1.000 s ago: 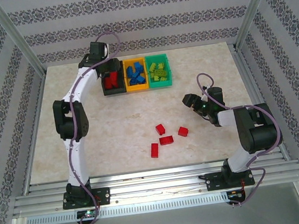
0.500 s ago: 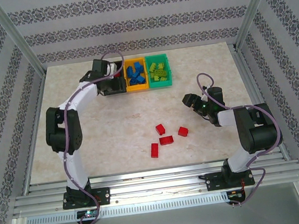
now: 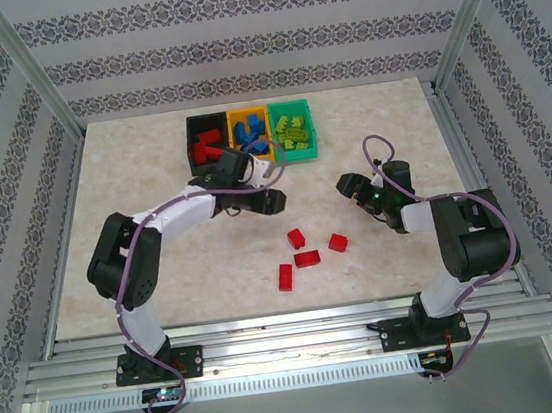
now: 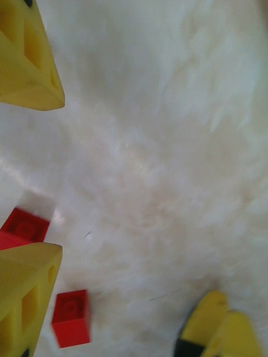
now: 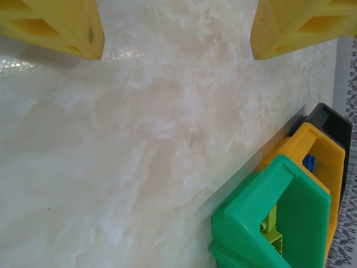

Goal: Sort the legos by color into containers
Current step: Pick up the lego from the center of the table.

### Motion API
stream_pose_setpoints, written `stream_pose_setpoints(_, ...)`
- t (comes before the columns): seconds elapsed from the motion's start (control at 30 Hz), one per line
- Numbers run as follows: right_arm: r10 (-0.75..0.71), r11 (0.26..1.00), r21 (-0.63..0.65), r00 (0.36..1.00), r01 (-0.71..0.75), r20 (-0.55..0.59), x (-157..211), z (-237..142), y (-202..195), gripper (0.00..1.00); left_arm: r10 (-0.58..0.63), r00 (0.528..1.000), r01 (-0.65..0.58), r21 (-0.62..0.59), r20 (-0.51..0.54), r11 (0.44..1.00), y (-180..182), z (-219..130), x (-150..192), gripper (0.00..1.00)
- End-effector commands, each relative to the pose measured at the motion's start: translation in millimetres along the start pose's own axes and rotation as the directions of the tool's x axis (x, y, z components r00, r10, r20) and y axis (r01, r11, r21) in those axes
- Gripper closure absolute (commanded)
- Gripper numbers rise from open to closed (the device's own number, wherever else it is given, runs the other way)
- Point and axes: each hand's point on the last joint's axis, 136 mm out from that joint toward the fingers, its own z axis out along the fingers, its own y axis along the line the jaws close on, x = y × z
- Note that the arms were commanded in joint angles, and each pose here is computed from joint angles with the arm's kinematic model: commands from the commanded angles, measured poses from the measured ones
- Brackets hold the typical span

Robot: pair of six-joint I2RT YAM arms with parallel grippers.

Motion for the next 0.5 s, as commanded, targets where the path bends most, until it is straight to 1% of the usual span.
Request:
stream_pose_setpoints(0.0,-0.012,0.999,-0.045,1.000,0.012,0.003,-4.9,3.9,12.4,0.30,0.096,0.995,-0.096,0.038,0.008,0.995,-26.6,-3.6,6.2,0.35)
stream_pose_setpoints(0.13,-0.009,0.999,-0.046,1.000,0.009,-0.001,-3.6,5.1,11.8,0.29,0.190,0.976,-0.190,0.012,-0.104,0.982,-42.1,7.8,39.4,0.30)
stream_pose_setpoints(0.23,-0.008,0.999,-0.047,1.000,0.008,-0.003,-3.3,5.0,12.4,0.29,0.251,0.950,-0.261,-0.029,-0.188,0.965,-44.5,15.7,58.6,0.29)
stream_pose_setpoints(0.37,-0.009,0.999,-0.049,1.000,0.009,-0.001,-3.6,4.5,13.1,0.29,0.284,0.926,-0.310,-0.073,-0.248,0.948,-39.8,23.2,69.6,0.28)
stream_pose_setpoints(0.47,-0.009,0.999,-0.047,1.000,0.009,0.000,-3.4,4.3,12.6,0.29,0.308,0.910,-0.340,-0.074,-0.278,0.937,-41.4,27.4,72.3,0.27)
